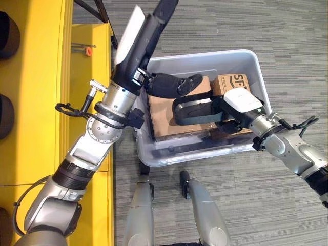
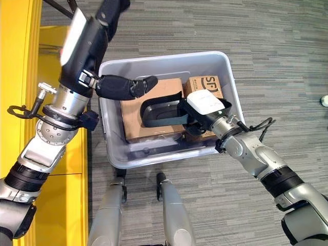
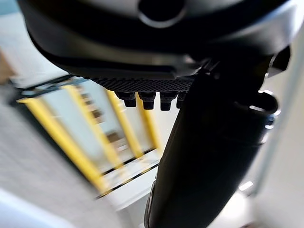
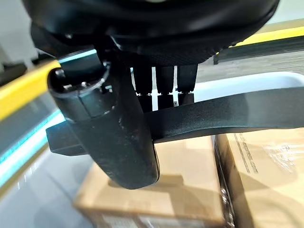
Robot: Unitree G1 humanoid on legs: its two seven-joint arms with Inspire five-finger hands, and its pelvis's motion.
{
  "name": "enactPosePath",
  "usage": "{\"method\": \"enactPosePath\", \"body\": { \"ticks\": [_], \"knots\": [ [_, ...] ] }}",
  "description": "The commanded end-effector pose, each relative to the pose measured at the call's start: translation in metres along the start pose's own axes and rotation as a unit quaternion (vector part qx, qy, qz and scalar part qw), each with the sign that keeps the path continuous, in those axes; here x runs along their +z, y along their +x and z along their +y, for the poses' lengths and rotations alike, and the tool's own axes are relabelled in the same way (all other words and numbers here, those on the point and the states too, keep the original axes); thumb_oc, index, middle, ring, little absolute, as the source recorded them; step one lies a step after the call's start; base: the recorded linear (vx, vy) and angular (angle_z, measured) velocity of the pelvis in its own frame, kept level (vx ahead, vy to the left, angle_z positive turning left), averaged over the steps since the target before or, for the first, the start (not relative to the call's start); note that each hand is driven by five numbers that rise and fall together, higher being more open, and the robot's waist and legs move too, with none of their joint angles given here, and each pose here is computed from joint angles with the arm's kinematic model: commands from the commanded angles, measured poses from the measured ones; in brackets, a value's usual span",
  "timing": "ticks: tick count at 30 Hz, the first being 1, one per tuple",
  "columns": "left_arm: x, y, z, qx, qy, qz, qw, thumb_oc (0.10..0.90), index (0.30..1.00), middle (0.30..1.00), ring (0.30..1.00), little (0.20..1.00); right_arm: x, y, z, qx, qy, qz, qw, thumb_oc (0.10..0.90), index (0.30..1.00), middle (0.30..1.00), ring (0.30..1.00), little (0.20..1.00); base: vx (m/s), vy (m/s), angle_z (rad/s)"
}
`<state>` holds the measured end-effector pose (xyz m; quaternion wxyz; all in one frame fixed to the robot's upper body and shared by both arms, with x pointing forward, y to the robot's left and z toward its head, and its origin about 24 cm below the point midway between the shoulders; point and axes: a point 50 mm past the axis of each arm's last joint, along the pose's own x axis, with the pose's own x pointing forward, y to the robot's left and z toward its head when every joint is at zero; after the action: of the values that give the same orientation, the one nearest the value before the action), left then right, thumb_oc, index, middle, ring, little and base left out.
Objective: Move parts from the plastic box to the shelf.
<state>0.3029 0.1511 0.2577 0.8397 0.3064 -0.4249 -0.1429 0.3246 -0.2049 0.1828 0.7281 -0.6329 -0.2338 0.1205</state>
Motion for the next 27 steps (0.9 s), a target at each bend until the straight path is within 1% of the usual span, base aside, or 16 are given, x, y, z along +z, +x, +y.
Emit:
{"method": "enactPosePath", "body": {
  "ticks": [1,2,4,6,9,10,12,13,17,18,19,22,23,24,25,27],
  "knots": [
    [-0.013,-0.008,-0.005,-0.020,0.010,0.031,0.999,0.900,1.000,1.000,1.000,1.000,0.013,0.003,-0.089,-0.161,0.014,-0.060,0.985,0.400,0.300,0.300,0.300,0.300,0.08,0.084,-0.01],
    [-0.019,-0.013,-0.007,-0.028,0.012,0.047,0.998,0.900,1.000,1.000,1.000,1.000,0.011,0.002,-0.089,-0.157,0.017,-0.057,0.986,0.400,0.300,0.300,0.300,0.300,0.10,0.085,-0.03],
    [-0.037,-0.033,-0.013,-0.057,0.046,0.099,0.992,0.900,1.000,1.000,1.000,1.000,0.007,-0.002,-0.089,-0.149,0.033,-0.051,0.987,0.400,0.300,0.300,0.300,0.300,0.09,0.066,-0.06],
    [-0.050,-0.052,-0.020,-0.071,0.053,0.131,0.987,0.900,1.000,1.000,1.000,1.000,0.004,-0.006,-0.086,-0.136,0.036,-0.045,0.989,0.400,0.300,0.300,0.300,0.300,0.09,0.053,-0.02],
    [-0.058,-0.070,-0.026,-0.074,0.043,0.155,0.984,0.900,1.000,1.000,1.000,1.000,-0.001,-0.011,-0.083,-0.116,0.040,-0.029,0.992,0.400,0.300,0.300,0.300,0.300,0.10,0.077,0.01],
    [-0.061,-0.078,-0.030,-0.089,0.065,0.171,0.979,0.900,1.000,1.000,1.000,1.000,-0.006,-0.013,-0.080,-0.102,0.049,-0.014,0.993,0.400,0.300,0.300,0.300,0.300,0.08,0.058,0.03],
    [-0.064,-0.082,-0.031,-0.097,0.080,0.182,0.975,0.900,1.000,1.000,1.000,1.000,-0.009,-0.015,-0.080,-0.098,0.051,-0.006,0.994,0.400,0.300,0.300,0.300,0.300,0.08,0.066,0.04],
    [-0.069,-0.091,-0.031,-0.112,0.107,0.202,0.967,0.900,1.000,1.000,1.000,1.000,-0.015,-0.019,-0.077,-0.092,0.067,0.005,0.993,0.400,0.300,0.300,0.300,0.300,0.09,0.082,0.02],
    [-0.075,-0.107,-0.026,-0.119,0.128,0.217,0.961,0.900,1.000,1.000,1.000,1.000,-0.019,-0.026,-0.077,-0.081,0.102,0.006,0.991,0.400,0.300,0.300,0.300,0.300,0.07,0.086,-0.01],
    [-0.071,-0.110,-0.019,-0.131,0.182,0.193,0.955,0.900,1.000,1.000,1.000,1.000,-0.015,-0.027,-0.077,-0.056,0.133,-0.007,0.990,0.400,0.300,0.300,0.300,0.300,0.06,0.093,-0.05],
    [-0.070,-0.110,-0.019,-0.130,0.188,0.190,0.955,0.900,1.000,1.000,1.000,1.000,-0.015,-0.027,-0.077,-0.051,0.136,-0.008,0.989,0.400,0.300,0.300,0.300,0.300,0.07,0.093,-0.02],
    [-0.062,-0.100,-0.012,-0.123,0.248,0.149,0.949,0.900,1.000,1.000,1.000,1.000,-0.006,-0.024,-0.070,-0.008,0.164,-0.028,0.986,0.400,0.300,0.300,0.300,0.300,0.04,0.043,-0.03],
    [-0.057,-0.090,-0.005,-0.108,0.264,0.125,0.950,0.900,1.000,1.000,1.000,1.000,-0.002,-0.021,-0.066,0.012,0.177,-0.040,0.983,0.400,0.300,0.300,0.300,0.300,0.03,0.050,0.01],
    [-0.052,-0.083,-0.001,-0.104,0.262,0.111,0.953,0.900,1.000,1.000,1.000,1.000,0.002,-0.020,-0.064,0.024,0.185,-0.049,0.981,0.400,0.300,0.300,0.300,0.300,0.05,0.060,0.01],
    [-0.042,-0.070,0.005,-0.100,0.253,0.082,0.959,0.900,1.000,1.000,1.000,1.000,0.008,-0.016,-0.059,0.038,0.188,-0.063,0.979,0.400,0.300,0.300,0.300,0.300,0.04,0.039,0.02],
    [-0.037,-0.063,0.007,-0.102,0.248,0.070,0.961,0.900,1.000,1.000,1.000,1.000,0.011,-0.015,-0.056,0.045,0.198,-0.071,0.977,0.400,0.300,0.300,0.300,0.300,0.04,0.017,0.02]
  ]
}}
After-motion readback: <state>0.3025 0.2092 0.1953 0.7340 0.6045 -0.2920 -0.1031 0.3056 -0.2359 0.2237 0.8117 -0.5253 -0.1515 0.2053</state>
